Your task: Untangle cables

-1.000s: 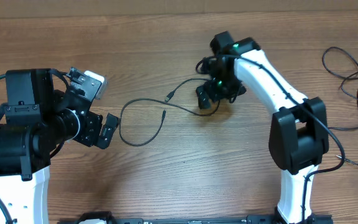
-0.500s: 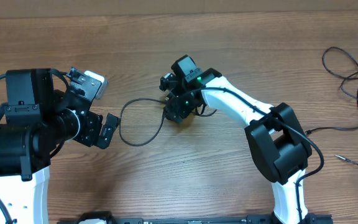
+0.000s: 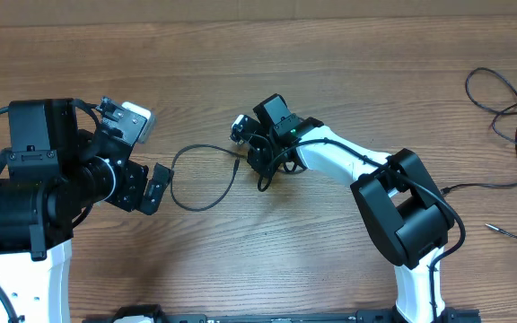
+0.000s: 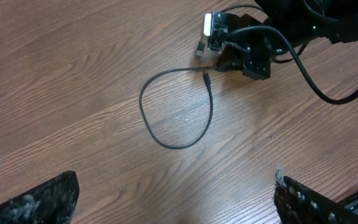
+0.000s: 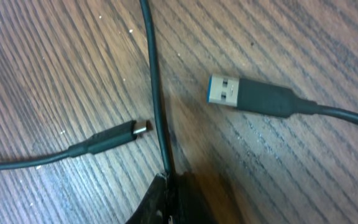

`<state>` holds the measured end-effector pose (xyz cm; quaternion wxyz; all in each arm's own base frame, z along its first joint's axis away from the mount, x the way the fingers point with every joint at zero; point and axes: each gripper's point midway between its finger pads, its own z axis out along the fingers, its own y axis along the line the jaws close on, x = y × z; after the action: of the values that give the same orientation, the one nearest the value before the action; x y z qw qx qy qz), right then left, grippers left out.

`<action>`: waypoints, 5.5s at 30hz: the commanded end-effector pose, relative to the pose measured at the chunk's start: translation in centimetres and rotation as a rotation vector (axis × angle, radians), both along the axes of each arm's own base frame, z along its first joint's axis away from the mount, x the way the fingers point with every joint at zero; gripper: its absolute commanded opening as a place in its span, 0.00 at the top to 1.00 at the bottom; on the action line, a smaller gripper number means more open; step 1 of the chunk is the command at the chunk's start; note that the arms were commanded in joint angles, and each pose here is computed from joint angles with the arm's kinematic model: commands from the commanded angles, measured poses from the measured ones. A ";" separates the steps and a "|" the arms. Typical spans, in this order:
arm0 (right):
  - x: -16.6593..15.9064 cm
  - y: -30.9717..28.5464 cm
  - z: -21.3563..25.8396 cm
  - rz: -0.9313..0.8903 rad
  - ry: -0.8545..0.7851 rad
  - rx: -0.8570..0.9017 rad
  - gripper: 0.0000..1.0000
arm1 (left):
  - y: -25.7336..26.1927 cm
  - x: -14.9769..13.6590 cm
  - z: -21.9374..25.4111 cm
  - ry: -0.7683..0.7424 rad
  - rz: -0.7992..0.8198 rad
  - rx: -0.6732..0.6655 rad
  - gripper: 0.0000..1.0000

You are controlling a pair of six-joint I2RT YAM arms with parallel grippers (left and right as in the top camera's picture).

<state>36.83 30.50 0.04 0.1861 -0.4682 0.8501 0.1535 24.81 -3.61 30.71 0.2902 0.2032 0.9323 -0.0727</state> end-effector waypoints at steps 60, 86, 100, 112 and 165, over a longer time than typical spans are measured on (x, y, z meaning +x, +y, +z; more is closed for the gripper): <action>3.8 0.0 -3.2 -0.169 0.039 0.100 0.67 | 0.0 0.1 0.6 -0.021 -0.014 0.008 0.00; 4.7 -35.8 40.2 -1.456 -0.948 -0.134 0.96 | 0.0 0.1 0.6 -0.021 -0.014 0.008 0.00; 5.7 -35.6 32.8 -1.197 -0.363 0.359 0.00 | 0.0 0.1 0.6 -0.021 -0.014 0.008 0.00; 7.4 -26.7 16.1 -1.131 0.344 0.368 0.00 | 0.0 0.1 0.5 -0.020 -0.014 0.008 0.00; 9.1 -19.2 14.5 -1.363 0.213 0.564 0.96 | 0.0 0.1 0.5 -0.020 -0.014 0.008 0.00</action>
<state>44.58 13.59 6.11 0.1587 0.2361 0.9157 0.2839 24.80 -3.61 30.71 0.2900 0.2030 0.9324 -0.0728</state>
